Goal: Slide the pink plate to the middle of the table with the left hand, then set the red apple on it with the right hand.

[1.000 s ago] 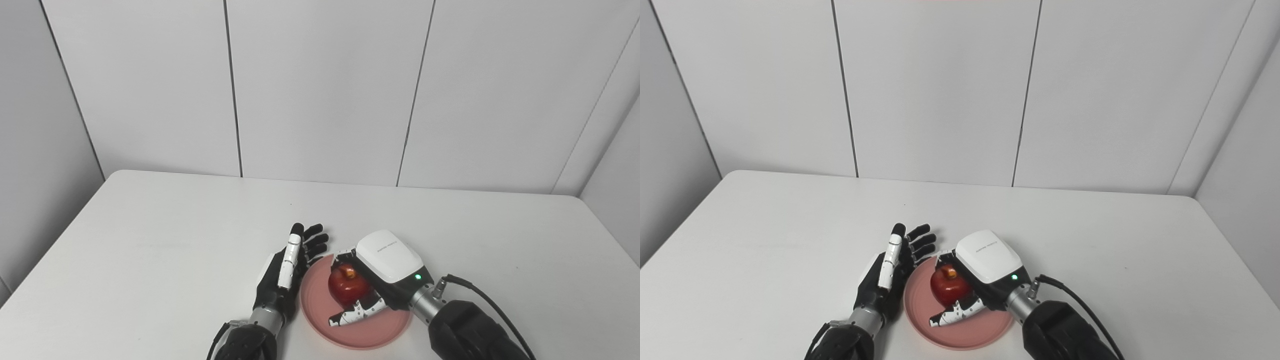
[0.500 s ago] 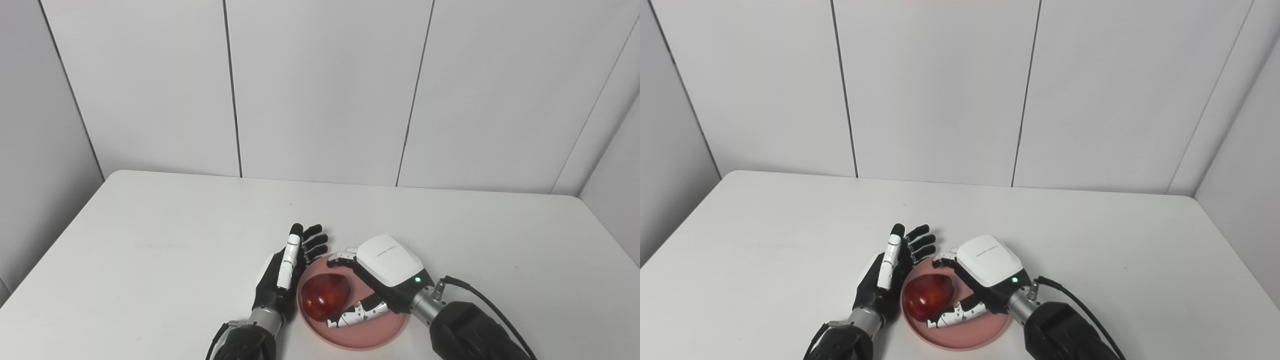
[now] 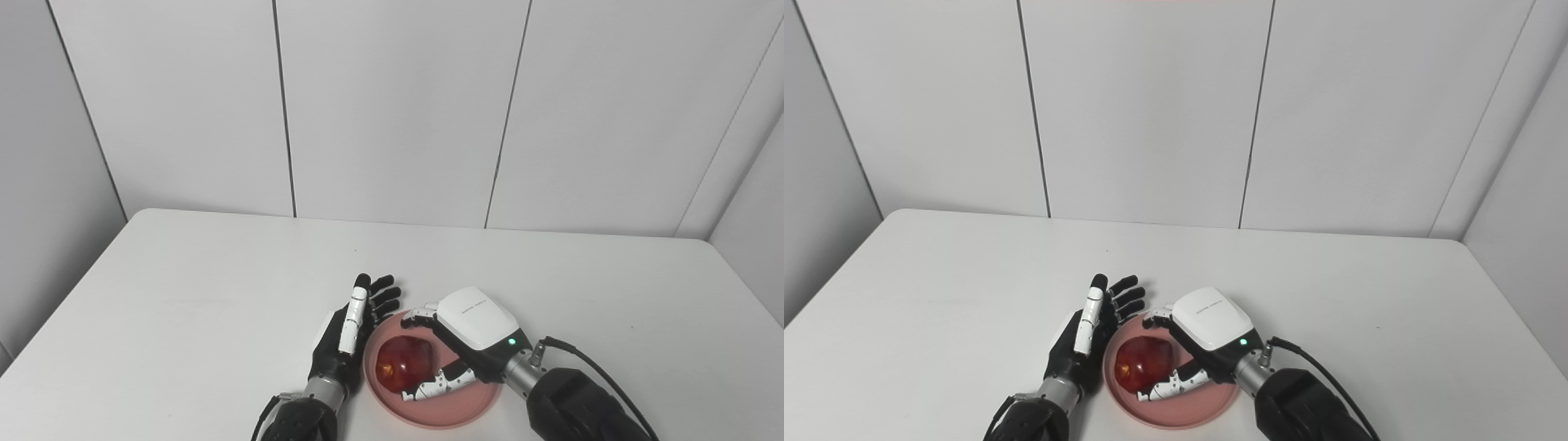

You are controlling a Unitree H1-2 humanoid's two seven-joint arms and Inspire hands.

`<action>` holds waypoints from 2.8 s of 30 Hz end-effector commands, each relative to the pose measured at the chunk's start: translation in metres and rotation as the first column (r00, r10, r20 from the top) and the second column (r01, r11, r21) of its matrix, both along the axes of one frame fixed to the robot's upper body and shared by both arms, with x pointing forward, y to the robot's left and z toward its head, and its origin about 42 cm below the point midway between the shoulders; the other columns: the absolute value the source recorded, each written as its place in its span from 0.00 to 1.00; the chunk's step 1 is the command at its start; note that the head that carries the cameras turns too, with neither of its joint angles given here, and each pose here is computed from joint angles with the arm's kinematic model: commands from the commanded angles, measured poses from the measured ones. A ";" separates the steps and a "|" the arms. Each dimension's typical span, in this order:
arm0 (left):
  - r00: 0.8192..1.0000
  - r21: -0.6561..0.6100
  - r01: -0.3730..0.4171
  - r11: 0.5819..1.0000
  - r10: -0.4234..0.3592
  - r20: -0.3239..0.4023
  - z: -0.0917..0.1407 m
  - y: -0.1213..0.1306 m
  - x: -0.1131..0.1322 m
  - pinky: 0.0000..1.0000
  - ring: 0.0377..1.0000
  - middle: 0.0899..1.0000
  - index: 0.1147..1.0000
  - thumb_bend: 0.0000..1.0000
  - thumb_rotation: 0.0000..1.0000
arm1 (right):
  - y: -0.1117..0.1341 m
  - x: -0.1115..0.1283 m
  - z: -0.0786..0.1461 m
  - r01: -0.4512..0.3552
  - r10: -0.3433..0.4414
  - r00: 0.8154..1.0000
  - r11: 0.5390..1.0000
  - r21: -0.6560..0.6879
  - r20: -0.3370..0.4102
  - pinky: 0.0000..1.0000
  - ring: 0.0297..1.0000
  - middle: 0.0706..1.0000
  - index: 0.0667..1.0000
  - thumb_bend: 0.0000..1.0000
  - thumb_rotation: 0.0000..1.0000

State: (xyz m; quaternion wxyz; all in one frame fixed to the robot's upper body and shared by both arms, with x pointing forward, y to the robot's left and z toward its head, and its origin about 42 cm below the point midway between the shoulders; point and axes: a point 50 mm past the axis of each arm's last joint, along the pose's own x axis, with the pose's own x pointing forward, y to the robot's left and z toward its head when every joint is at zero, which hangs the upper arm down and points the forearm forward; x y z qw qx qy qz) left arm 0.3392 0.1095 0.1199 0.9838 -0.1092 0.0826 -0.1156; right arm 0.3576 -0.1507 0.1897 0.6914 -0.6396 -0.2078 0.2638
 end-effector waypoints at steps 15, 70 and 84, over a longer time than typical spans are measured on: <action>0.998 0.018 0.002 1.000 -0.001 -0.062 -0.013 0.006 -0.004 0.85 0.83 0.81 0.79 0.68 1.00 | -0.007 0.011 0.077 -0.045 -0.027 0.981 0.933 0.357 0.192 0.59 0.70 0.76 0.77 0.88 0.85; 0.986 0.116 -0.094 0.989 0.076 0.148 -0.008 0.001 -0.018 1.00 1.00 1.00 0.99 0.76 1.00 | -0.023 -0.037 -0.050 0.659 0.109 0.749 -0.027 0.752 -0.653 1.00 1.00 0.98 0.93 0.84 1.00; 0.985 0.149 -0.106 0.983 0.083 0.150 -0.005 -0.008 -0.027 1.00 1.00 1.00 1.00 0.79 1.00 | -0.024 -0.036 -0.054 0.663 0.092 0.746 -0.013 0.748 -0.660 1.00 1.00 0.98 0.94 0.87 1.00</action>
